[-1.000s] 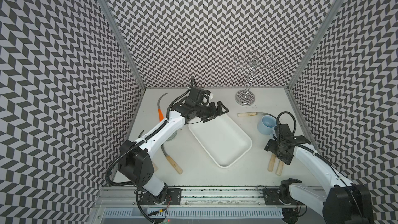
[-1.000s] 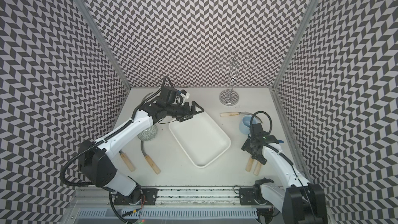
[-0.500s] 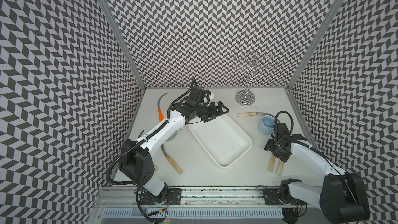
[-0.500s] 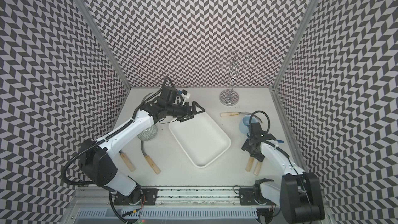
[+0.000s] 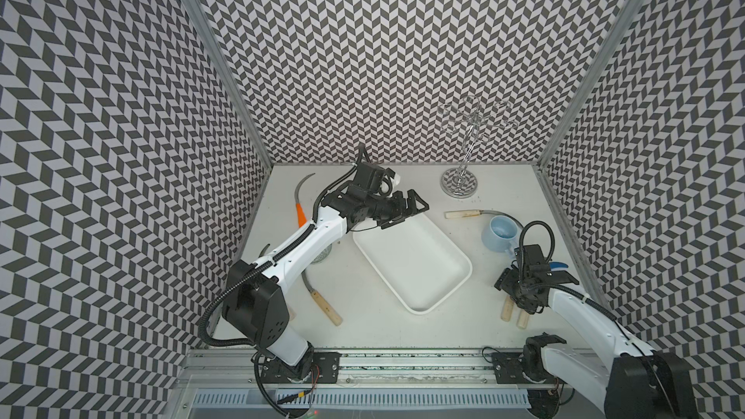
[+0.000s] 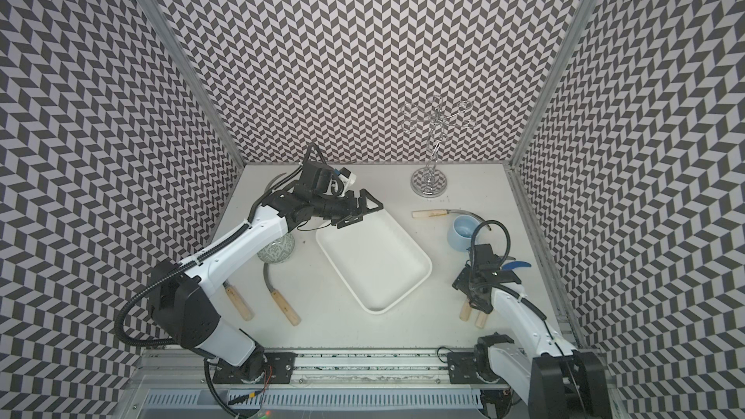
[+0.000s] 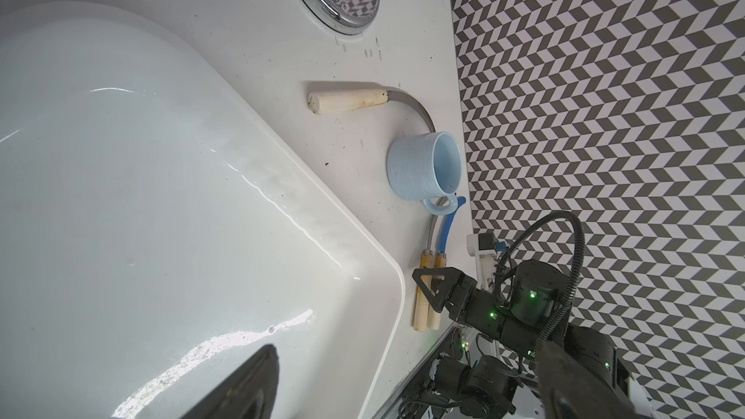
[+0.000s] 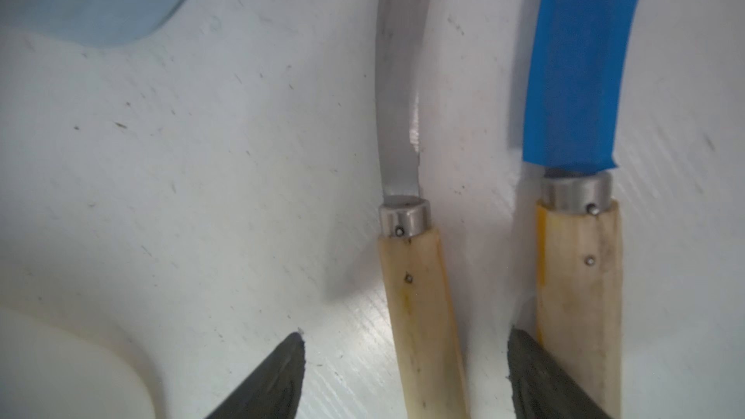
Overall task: Put small sickles into storage boxes
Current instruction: Pick up the sickle at the center of the board.
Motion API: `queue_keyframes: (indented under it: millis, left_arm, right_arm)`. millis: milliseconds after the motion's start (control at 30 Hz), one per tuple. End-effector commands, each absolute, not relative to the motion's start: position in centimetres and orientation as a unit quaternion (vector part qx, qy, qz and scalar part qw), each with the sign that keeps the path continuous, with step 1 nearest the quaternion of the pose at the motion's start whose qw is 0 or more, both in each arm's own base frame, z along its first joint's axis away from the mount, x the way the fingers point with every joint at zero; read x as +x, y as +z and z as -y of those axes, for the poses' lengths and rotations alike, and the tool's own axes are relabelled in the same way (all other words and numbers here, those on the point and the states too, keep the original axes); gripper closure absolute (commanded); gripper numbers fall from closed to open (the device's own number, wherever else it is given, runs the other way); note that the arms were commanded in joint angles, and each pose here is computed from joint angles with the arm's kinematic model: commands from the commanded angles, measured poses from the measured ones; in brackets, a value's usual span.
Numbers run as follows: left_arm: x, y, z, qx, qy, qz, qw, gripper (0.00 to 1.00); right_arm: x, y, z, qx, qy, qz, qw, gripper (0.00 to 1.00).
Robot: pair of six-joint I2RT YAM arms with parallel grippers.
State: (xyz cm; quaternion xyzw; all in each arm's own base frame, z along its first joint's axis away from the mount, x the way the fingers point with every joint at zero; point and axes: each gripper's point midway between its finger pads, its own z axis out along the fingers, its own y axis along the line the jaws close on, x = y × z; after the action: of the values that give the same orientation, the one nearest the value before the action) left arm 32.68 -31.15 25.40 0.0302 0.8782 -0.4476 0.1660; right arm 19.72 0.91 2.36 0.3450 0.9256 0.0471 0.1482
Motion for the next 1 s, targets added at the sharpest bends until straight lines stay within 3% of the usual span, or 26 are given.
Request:
queue_keyframes:
  millis: [0, 800, 967]
  left_arm:
    - [32.9, 27.0, 31.4, 0.04, -0.462, -0.867, 0.184, 0.0]
    - [32.9, 26.9, 31.4, 0.039, -0.463, -0.866, 0.182, 0.0]
    - [32.8, 26.9, 31.3, 0.039, -0.463, -0.867, 0.182, 0.0]
  right_arm:
    - [21.1, 2.9, -1.0, 0.35, 0.065, -0.918, 0.174, 0.22]
    - [20.2, -0.4, -1.8, 0.347, 0.066, -0.928, 0.118, 0.28]
    - [20.2, -0.6, -1.9, 0.345, 0.07, -0.929, 0.116, 0.41]
